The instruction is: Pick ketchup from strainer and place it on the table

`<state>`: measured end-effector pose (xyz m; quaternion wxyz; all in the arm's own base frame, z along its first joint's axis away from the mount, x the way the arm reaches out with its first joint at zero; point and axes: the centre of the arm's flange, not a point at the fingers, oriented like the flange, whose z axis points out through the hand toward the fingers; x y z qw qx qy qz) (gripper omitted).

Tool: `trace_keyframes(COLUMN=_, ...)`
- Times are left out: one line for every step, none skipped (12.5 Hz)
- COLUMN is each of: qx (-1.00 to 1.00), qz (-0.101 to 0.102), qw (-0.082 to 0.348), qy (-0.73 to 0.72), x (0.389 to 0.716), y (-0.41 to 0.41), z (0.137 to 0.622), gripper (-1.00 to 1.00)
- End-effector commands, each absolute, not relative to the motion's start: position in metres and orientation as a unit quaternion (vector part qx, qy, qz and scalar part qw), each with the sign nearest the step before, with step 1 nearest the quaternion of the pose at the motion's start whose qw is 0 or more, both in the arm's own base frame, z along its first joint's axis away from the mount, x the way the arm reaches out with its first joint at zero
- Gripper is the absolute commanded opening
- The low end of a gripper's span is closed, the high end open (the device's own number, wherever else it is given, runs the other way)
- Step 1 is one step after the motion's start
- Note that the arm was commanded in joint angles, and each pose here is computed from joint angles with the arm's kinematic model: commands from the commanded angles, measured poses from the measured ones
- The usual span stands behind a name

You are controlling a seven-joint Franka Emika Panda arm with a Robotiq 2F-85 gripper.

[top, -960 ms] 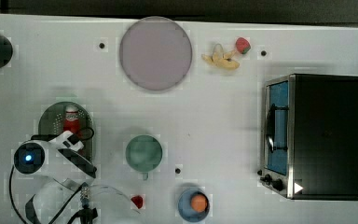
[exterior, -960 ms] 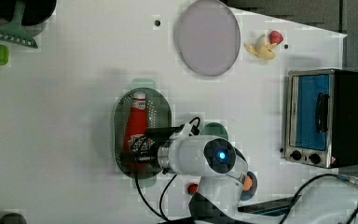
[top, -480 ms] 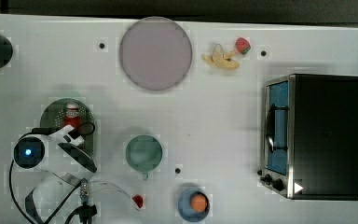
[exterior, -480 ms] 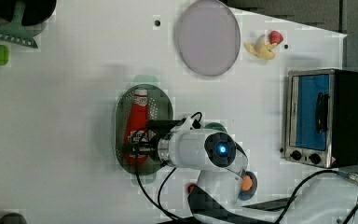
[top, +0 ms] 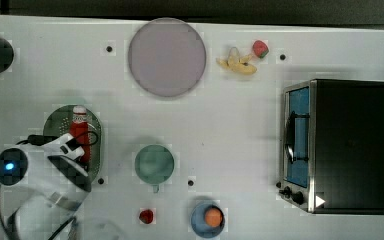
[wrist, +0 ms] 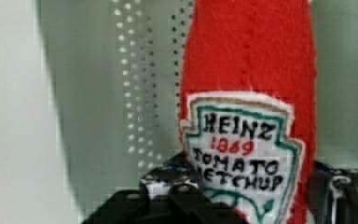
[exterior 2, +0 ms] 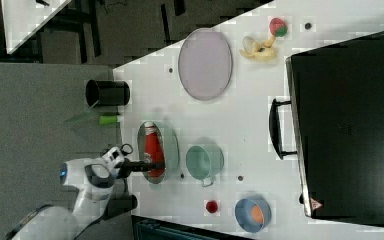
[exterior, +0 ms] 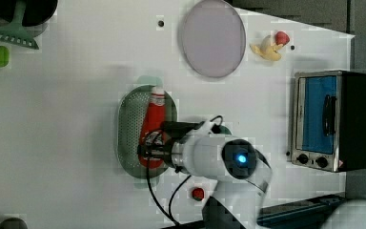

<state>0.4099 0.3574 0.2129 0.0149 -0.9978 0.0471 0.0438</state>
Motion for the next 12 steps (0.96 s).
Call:
trace_keyframes(qx=-0.995, qz=0.008, qw=0.033, qy=0.092, x=0.415, y=0.383, z=0.298, gripper=0.19)
trace_keyframes(qx=-0.992, qz=0.014, qw=0.041, qy=0.120, x=0.420, y=0.382, z=0.317, gripper=0.19)
trace_keyframes(qx=-0.988, qz=0.020, qw=0.047, qy=0.144, x=0.426, y=0.380, z=0.335, gripper=0.19)
trace_keyframes(qx=-0.985, qz=0.023, qw=0.048, qy=0.162, x=0.435, y=0.375, z=0.352, gripper=0.19)
trace_keyframes(qx=-0.984, qz=0.020, qw=0.043, qy=0.173, x=0.447, y=0.367, z=0.368, gripper=0.19)
trace_keyframes(qx=-0.983, qz=0.017, qw=0.036, qy=0.178, x=0.461, y=0.357, z=0.384, gripper=0.19)
trace_keyframes(qx=-0.984, qz=0.019, qw=0.028, qy=0.175, x=0.475, y=0.345, z=0.398, gripper=0.19)
trace_keyframes(qx=-0.985, qz=0.022, qw=0.021, qy=0.168, x=0.489, y=0.331, z=0.410, gripper=0.19)
trace_keyframes(qx=-0.986, qz=0.028, qw=0.012, qy=0.164, x=0.503, y=0.313, z=0.420, gripper=0.19)
trace_keyframes(qx=-0.985, qz=0.033, qw=0.004, qy=0.167, x=0.517, y=0.292, z=0.428, gripper=0.19)
trace_keyframes(qx=-0.985, qz=0.037, qw=-0.002, qy=0.170, x=0.530, y=0.269, z=0.433, gripper=0.19)
trace_keyframes(qx=-0.984, qz=0.036, qw=-0.006, qy=0.177, x=0.543, y=0.245, z=0.437, gripper=0.19)
